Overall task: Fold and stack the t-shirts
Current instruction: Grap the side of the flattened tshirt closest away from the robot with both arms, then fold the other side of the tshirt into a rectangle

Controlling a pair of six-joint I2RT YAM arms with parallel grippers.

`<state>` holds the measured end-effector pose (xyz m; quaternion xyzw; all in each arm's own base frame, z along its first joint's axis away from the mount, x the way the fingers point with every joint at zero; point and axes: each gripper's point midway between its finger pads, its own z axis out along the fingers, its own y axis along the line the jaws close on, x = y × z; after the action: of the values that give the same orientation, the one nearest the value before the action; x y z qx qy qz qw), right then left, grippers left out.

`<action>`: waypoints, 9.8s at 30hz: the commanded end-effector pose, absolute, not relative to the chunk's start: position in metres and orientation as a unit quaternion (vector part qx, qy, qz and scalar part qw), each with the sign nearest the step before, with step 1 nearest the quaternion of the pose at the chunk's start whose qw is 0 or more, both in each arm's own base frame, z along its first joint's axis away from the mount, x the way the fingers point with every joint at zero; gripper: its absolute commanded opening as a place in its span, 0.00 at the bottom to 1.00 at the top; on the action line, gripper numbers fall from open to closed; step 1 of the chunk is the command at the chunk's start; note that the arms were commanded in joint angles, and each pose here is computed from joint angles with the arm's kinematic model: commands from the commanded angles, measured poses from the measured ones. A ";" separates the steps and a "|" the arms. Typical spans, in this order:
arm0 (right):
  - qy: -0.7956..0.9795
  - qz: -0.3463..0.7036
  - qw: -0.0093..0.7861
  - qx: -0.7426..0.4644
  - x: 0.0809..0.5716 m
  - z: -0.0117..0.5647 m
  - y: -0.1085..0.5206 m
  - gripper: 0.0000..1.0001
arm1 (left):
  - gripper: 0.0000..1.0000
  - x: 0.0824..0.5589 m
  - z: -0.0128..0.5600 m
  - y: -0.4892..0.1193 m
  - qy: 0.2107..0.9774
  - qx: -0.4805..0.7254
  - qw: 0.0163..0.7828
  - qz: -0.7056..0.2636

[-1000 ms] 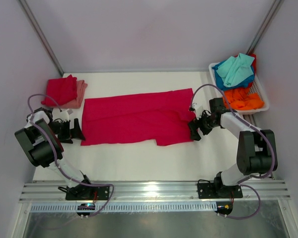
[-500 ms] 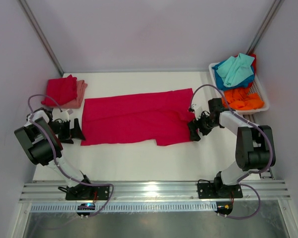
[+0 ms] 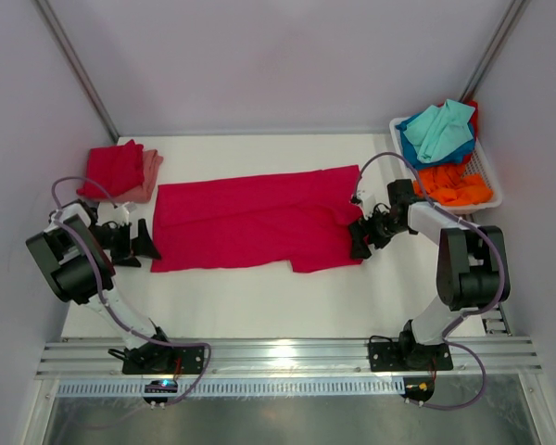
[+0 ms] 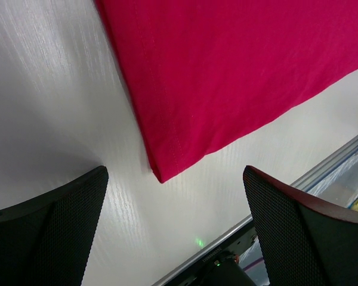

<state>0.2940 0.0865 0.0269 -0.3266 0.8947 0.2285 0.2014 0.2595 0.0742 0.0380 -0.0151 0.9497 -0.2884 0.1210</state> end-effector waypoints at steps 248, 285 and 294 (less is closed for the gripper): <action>0.893 0.231 0.197 -0.332 0.400 0.027 0.136 0.99 | 0.25 0.435 0.026 -0.084 0.925 0.205 0.162 -0.277; 0.849 0.269 0.351 -0.288 0.512 0.163 0.165 0.03 | 0.25 0.422 0.009 -0.084 0.926 0.206 0.138 -0.284; 0.862 0.213 0.385 -0.252 0.552 0.153 0.151 0.03 | 0.25 0.415 0.004 -0.087 0.925 0.203 0.129 -0.293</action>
<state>0.5225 0.1559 0.1261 -0.2703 0.8711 0.2437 0.3298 0.4327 -0.0876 0.0237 0.1962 0.9192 -0.3011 0.1607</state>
